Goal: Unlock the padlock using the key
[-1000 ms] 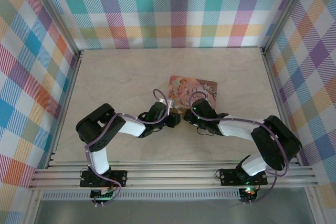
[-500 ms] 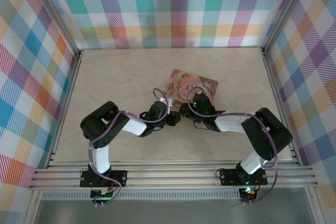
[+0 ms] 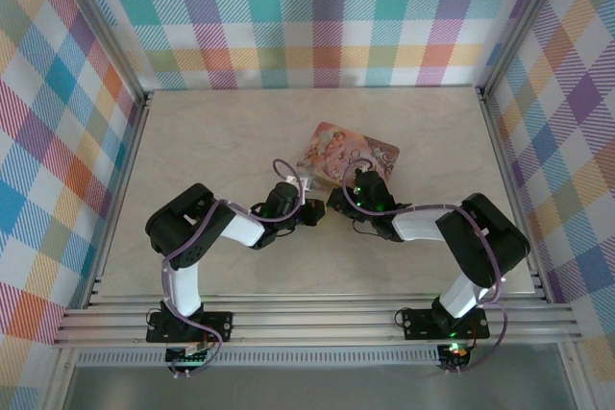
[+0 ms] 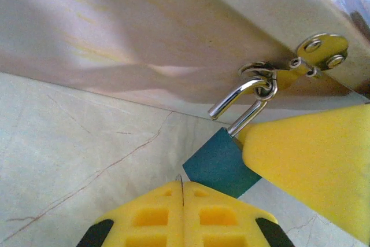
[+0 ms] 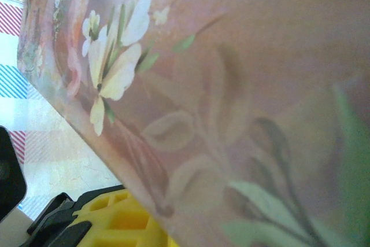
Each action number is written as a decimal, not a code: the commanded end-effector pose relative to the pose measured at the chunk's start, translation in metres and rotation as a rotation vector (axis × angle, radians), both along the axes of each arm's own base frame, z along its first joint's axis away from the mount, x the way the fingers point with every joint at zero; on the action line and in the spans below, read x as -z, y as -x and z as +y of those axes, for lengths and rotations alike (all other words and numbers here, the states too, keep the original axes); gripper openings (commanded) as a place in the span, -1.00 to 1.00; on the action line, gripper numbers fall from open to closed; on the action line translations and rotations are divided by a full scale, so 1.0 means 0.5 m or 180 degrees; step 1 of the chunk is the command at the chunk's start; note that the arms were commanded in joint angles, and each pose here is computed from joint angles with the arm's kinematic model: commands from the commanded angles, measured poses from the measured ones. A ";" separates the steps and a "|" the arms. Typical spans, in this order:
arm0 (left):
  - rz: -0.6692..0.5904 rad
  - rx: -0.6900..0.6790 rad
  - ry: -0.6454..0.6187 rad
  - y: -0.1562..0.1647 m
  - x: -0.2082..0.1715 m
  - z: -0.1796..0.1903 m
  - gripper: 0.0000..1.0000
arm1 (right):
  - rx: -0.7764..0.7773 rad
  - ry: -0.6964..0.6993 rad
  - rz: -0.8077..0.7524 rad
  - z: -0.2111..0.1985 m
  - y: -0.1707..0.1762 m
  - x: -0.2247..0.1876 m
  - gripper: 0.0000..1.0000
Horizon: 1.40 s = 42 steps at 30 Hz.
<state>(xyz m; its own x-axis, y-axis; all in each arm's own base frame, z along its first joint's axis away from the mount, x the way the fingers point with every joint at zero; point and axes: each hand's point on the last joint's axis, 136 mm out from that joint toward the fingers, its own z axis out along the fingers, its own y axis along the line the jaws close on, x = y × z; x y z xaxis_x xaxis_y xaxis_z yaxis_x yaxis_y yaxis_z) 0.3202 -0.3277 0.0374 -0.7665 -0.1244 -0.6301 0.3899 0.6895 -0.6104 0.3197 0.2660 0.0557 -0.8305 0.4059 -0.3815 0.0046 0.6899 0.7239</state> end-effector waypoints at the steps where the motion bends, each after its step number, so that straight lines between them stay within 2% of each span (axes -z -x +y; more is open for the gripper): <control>1: -0.0009 0.0205 0.0146 0.021 -0.017 -0.016 -1.00 | -0.0069 -0.0082 0.0493 0.003 0.049 0.059 -0.60; 8: -0.0023 0.0244 0.0217 0.022 -0.020 -0.024 -1.00 | -0.0035 -0.0022 0.0630 0.000 0.060 0.073 -0.42; 18: -0.0045 0.0232 0.0243 0.025 -0.022 -0.019 -1.00 | -0.0058 0.0135 0.0777 0.001 0.070 0.081 -0.47; 23: -0.0076 0.0231 0.0275 0.025 -0.025 -0.020 -1.00 | -0.0074 0.0226 0.0856 0.002 0.081 0.089 -0.33; 25: -0.0084 0.0228 0.0283 0.024 -0.026 -0.020 -1.00 | -0.0074 0.0272 0.0896 0.001 0.085 0.095 -0.33; 29: -0.0084 0.0241 0.0293 0.027 -0.026 -0.020 -1.00 | -0.0073 0.0315 0.0911 0.002 0.085 0.098 -0.46; 36: -0.0114 0.0229 0.0318 0.030 -0.038 -0.013 -1.00 | 0.0000 0.0380 0.0874 -0.010 0.083 0.089 -1.00; 42: -0.0171 0.0186 0.0278 0.037 -0.069 0.009 -0.95 | 0.0242 0.0387 0.0748 -0.046 0.088 0.057 -1.00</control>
